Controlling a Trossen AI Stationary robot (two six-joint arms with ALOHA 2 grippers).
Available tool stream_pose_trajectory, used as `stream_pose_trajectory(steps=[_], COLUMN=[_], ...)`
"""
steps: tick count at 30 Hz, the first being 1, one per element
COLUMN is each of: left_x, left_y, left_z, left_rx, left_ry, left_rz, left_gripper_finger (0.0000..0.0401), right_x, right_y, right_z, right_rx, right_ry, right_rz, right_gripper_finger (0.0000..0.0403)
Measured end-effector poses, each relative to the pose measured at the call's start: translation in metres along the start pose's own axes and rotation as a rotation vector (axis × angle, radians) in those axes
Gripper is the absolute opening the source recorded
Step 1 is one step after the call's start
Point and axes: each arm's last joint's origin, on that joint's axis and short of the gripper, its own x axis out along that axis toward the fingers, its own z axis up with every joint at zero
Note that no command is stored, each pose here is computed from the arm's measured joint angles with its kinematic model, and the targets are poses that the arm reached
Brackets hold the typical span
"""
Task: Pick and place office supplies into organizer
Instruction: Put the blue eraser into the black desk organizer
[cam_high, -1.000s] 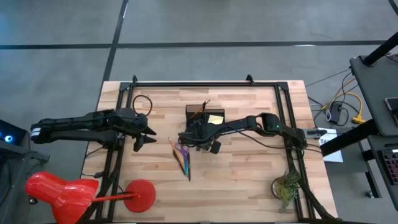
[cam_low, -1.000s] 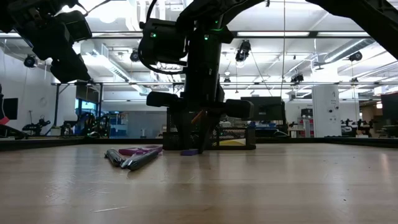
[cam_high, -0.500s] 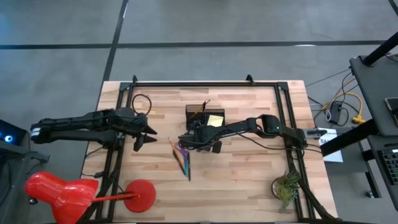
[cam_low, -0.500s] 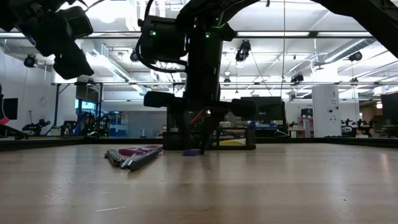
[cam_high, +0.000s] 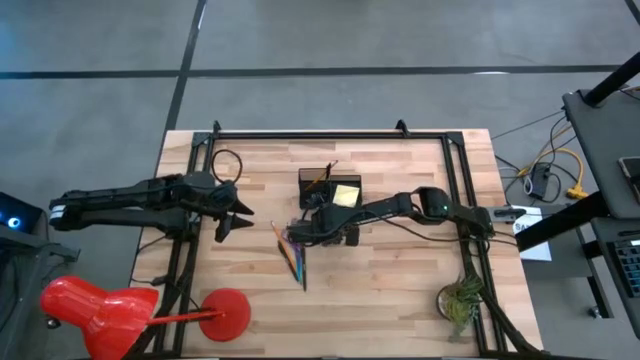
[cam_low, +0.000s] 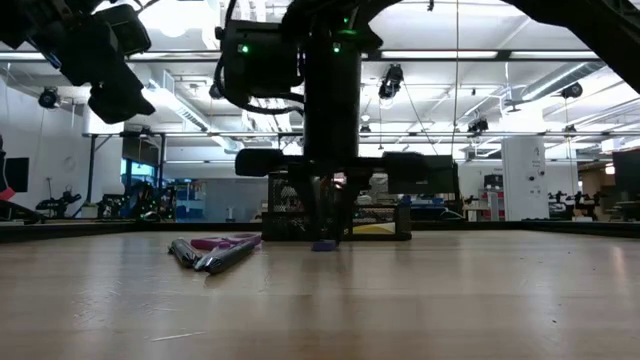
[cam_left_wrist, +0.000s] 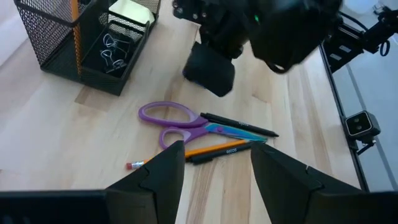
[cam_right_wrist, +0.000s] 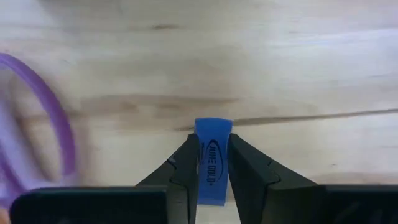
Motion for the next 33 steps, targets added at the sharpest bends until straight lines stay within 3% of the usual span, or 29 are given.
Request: stream_pose_trajectory(steps=[7, 12, 21, 24, 30, 33], left_x=[-0.004, -0.005, -0.006, -0.009, -0.017, -0.020], left_y=[-0.002, -0.003, -0.004, -0.004, -0.006, -0.006], left_z=[0.004, 0.007, 0.008, 0.008, 0.007, 0.006], left_rx=[0.012, 0.019, 0.022, 0.025, 0.034, 0.043], left_ry=[-0.056, -0.088, -0.103, -0.118, -0.158, -0.174], left_rz=[-0.017, -0.028, -0.033, -0.037, -0.050, -0.052], left_gripper_finger=[0.0170, 0.0170, 0.0170, 0.0170, 0.0170, 0.0170], right_x=[-0.051, -0.076, -0.055, -0.049, -0.040, -0.034], right_y=[0.018, 0.026, 0.038, 0.042, 0.045, 0.046], right_z=[0.014, 0.031, 0.076, 0.077, 0.073, 0.072], right_rx=[0.037, 0.026, -0.044, -0.116, -0.412, -0.486], right_ry=[-0.227, -0.399, -0.458, -0.468, -0.502, -0.501], right_rz=[0.199, 0.260, 0.195, 0.191, 0.121, 0.093], right_gripper_finger=[0.0058, 0.0058, 0.0058, 0.0058, 0.0058, 0.0058])
